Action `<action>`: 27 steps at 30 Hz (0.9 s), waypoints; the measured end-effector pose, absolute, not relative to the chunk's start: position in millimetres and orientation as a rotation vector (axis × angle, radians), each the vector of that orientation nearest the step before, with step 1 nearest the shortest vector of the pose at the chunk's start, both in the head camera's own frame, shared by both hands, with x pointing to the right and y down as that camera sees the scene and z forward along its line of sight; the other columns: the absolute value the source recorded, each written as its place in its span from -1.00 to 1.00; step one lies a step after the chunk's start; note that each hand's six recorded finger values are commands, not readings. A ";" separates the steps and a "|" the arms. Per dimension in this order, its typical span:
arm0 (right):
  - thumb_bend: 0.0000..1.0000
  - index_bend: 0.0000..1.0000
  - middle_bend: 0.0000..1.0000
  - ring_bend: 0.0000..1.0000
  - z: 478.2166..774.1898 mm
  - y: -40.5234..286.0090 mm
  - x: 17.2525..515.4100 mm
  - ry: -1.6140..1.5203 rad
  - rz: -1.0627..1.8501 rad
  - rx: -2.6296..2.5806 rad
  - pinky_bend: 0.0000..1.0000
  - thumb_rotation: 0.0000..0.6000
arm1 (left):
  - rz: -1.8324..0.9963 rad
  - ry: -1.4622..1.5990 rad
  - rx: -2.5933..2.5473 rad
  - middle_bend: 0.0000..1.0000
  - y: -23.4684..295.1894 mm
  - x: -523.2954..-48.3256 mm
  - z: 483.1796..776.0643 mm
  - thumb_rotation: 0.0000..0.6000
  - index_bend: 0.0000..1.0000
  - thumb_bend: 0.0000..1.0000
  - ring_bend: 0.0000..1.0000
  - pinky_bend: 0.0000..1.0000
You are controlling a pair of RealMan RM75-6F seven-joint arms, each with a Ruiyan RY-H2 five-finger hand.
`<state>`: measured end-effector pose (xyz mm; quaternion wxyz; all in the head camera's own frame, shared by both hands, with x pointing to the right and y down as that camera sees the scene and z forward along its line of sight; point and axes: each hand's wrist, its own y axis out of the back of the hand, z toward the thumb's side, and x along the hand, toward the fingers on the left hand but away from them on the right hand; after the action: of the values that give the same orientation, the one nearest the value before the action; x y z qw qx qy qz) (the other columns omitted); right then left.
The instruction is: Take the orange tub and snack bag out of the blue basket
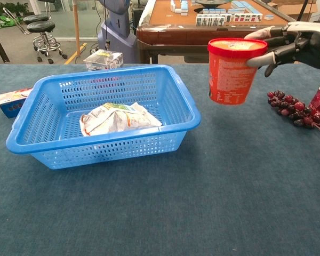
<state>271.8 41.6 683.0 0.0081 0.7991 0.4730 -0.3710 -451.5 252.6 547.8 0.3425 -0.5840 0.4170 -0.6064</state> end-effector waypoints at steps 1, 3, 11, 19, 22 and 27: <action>-0.71 0.26 -0.16 -0.23 686.3 44.5 273.1 1.466 -1.163 2.496 0.00 1.00 | -1.578 1.084 -1.519 -1.00 252.9 -451.4 548.2 1.00 -1.00 -0.43 -1.00 -1.00; -0.74 0.14 -0.24 -0.33 693.3 51.1 275.4 1.435 -1.171 2.496 -0.06 1.00 | -1.580 1.082 -1.520 -1.00 253.3 -451.5 548.8 1.00 -1.00 -0.42 -1.00 -1.00; -0.78 -0.74 -0.78 -0.85 708.3 71.6 280.1 1.264 -1.158 2.519 -0.64 1.00 | -1.583 1.072 -1.524 -1.00 254.3 -450.0 550.9 1.00 -1.00 -0.42 -1.00 -1.00; -0.86 -1.00 -1.00 -1.00 702.4 77.7 303.4 1.217 -1.135 2.584 -0.82 1.00 | -1.577 1.066 -1.527 -1.00 251.8 -447.3 551.8 1.00 -1.00 -0.43 -1.00 -1.00; -0.89 -1.00 -1.00 -1.00 689.4 74.5 315.7 1.257 -1.116 2.622 -0.83 1.00 | -1.569 1.065 -1.524 -1.00 249.3 -446.2 550.8 1.00 -1.00 -0.43 -1.00 -1.00; -0.91 -1.00 -0.97 -1.00 662.8 75.0 330.9 1.290 -1.116 2.677 -0.83 1.00 | -1.552 1.054 -1.522 -1.00 244.0 -444.5 550.8 1.00 -1.00 -0.43 -1.00 -1.00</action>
<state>330.9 75.0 662.8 -0.0165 0.8433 0.4062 -0.3516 -444.5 244.0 550.8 0.3549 -0.5890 0.4079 -0.6006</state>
